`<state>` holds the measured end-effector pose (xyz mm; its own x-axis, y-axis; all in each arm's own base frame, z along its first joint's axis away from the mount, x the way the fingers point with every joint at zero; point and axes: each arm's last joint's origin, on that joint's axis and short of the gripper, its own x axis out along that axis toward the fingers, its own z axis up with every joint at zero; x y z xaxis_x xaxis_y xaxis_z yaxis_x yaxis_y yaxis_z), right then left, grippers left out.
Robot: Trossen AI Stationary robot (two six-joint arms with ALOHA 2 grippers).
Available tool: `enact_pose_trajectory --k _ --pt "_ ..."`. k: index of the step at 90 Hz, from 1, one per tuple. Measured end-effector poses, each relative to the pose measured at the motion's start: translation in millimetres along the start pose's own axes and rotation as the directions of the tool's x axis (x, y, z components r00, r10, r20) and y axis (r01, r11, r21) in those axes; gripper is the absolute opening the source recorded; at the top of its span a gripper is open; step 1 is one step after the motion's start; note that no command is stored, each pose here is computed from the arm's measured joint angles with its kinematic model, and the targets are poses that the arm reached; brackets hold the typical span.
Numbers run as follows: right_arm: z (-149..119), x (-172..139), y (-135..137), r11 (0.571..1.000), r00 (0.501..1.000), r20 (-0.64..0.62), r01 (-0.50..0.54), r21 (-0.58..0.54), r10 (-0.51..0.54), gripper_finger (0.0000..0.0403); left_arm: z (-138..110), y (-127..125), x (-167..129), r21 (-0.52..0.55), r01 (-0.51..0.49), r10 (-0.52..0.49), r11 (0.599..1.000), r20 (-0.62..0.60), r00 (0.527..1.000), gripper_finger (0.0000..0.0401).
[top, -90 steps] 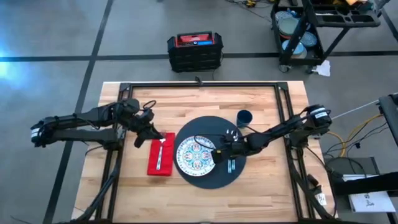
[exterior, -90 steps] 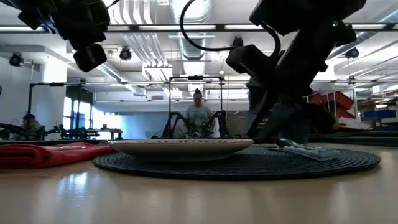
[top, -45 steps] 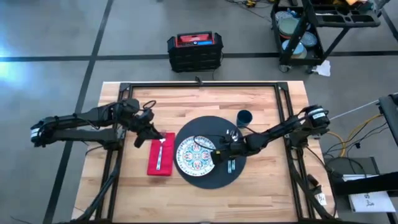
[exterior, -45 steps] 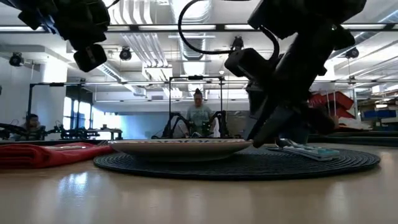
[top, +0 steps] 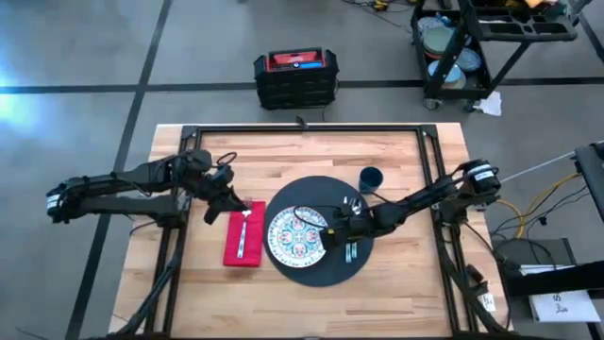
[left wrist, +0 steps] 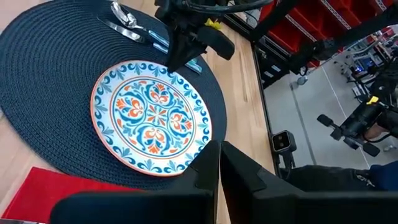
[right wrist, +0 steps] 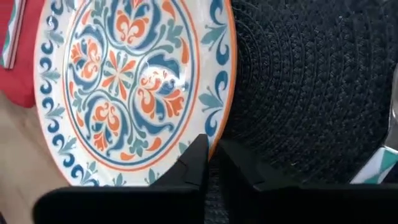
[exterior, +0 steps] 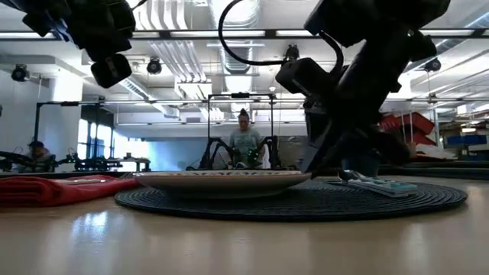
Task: Set table place
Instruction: Adjust the black placemat
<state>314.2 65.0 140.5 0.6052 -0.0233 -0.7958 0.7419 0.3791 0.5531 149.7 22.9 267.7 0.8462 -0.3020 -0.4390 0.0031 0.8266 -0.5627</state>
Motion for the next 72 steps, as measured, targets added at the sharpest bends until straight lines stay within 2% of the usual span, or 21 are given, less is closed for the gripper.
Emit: enact_pose_trajectory --k 34,51,72 --pt "-0.1 0.0 0.1 1.0 1.0 -0.005 -0.002 -0.008 0.002 0.0054 0.0 0.0 0.0 -0.003 0.0 0.0 1.0 0.0 1.0 0.0" --pt "0.2 0.0 0.4 1.0 1.0 0.005 -0.003 -0.002 0.003 0.0008 0.0 0.0 0.0 -0.003 0.0 0.0 1.0 0.0 1.0 0.0" --pt "0.6 -0.3 1.1 1.0 1.0 0.009 -0.01 0.009 0.01 0.0001 0.1 0.0 0.0 -0.006 0.0 0.0 1.0 0.001 1.0 0.0"
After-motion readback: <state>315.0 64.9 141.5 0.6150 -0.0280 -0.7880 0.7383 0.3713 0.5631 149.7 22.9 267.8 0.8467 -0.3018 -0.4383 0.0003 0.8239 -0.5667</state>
